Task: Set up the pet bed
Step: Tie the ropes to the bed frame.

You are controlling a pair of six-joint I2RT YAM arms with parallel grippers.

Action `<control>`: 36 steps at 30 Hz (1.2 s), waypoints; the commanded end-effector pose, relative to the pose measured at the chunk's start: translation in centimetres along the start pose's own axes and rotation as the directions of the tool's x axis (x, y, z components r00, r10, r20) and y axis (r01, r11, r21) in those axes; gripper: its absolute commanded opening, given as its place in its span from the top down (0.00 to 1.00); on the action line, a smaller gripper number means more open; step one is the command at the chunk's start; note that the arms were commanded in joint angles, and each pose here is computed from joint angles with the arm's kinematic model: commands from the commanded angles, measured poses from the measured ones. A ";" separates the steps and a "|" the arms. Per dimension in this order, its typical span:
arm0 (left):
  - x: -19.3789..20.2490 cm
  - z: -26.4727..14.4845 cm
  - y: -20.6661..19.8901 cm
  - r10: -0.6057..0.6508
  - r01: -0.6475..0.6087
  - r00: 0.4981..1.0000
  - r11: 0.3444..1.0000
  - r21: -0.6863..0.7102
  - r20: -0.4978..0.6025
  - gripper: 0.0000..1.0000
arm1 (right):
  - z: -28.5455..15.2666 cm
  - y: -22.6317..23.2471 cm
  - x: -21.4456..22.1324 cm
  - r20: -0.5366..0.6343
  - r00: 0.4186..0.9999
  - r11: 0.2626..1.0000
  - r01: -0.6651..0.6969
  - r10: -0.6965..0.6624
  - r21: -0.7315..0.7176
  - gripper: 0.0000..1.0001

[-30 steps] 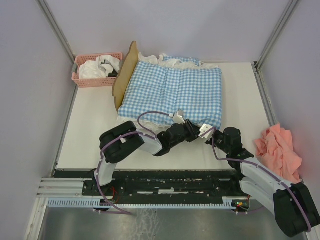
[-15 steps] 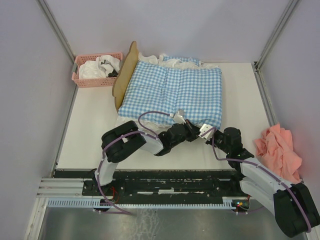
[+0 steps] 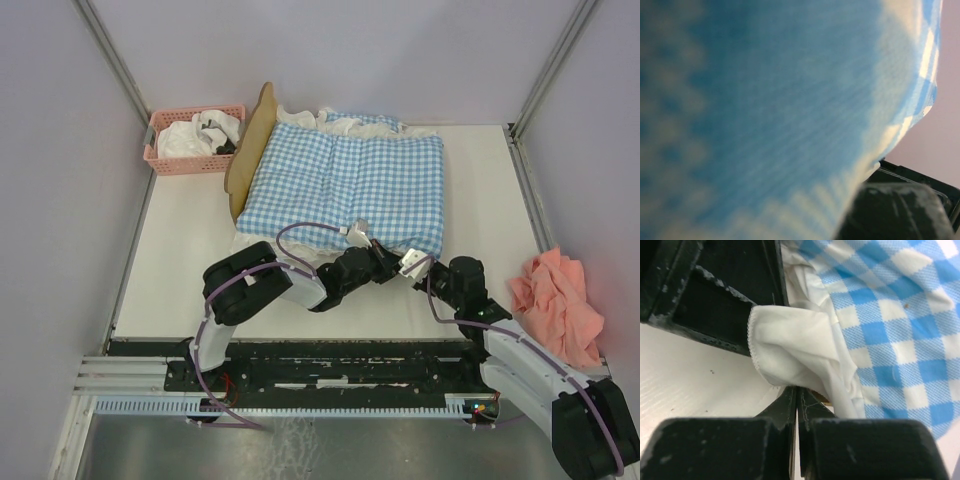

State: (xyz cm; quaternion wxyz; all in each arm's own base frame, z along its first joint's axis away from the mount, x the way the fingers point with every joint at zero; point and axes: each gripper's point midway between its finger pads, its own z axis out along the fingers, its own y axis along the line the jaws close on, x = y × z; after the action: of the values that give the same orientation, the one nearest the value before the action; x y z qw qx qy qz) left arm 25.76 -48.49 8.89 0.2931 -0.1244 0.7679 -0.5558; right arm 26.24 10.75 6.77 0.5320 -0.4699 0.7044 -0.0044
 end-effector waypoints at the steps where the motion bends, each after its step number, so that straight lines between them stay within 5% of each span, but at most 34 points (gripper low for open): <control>1: -0.5 0.4 -1.4 -0.036 0.036 0.999 0.999 0.029 0.000 0.97 | -0.7 -2.6 -1.6 0.016 1.000 0.996 0.012 -0.014 0.094 0.98; 8: -0.1 0.3 -1.7 -0.037 0.038 0.999 0.998 0.041 -0.020 0.96 | -0.4 -2.4 -1.2 -0.010 1.000 0.997 0.022 -0.021 0.070 0.98; 13: 0.1 -0.3 -2.7 -0.041 0.044 0.998 0.997 0.071 -0.045 0.80 | -0.3 -2.3 -1.3 -0.002 1.000 0.997 0.031 -0.031 0.068 0.98; 20: -0.5 -2.1 -5.6 -0.067 0.074 0.996 0.989 0.126 -0.052 0.70 | -0.4 -2.4 -1.5 0.013 1.000 0.997 0.027 -0.028 0.074 0.98; 25: -0.7 -2.0 -6.3 -0.088 0.095 0.995 0.986 0.140 -0.054 0.69 | -0.4 -2.3 -1.7 0.026 0.999 0.997 0.020 -0.022 0.071 0.84; 36: -1.5 -1.7 -6.2 -0.070 0.073 0.997 0.990 0.121 -0.024 0.70 | -0.8 -2.7 -1.7 0.021 1.000 0.995 0.019 -0.022 0.102 0.98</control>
State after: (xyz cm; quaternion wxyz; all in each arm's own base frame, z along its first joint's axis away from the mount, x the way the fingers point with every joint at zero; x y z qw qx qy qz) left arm 24.18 -48.52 12.38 0.2541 -0.1242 0.7519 -0.5956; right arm 26.27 10.31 7.37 0.5315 -0.4692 0.7050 -0.0175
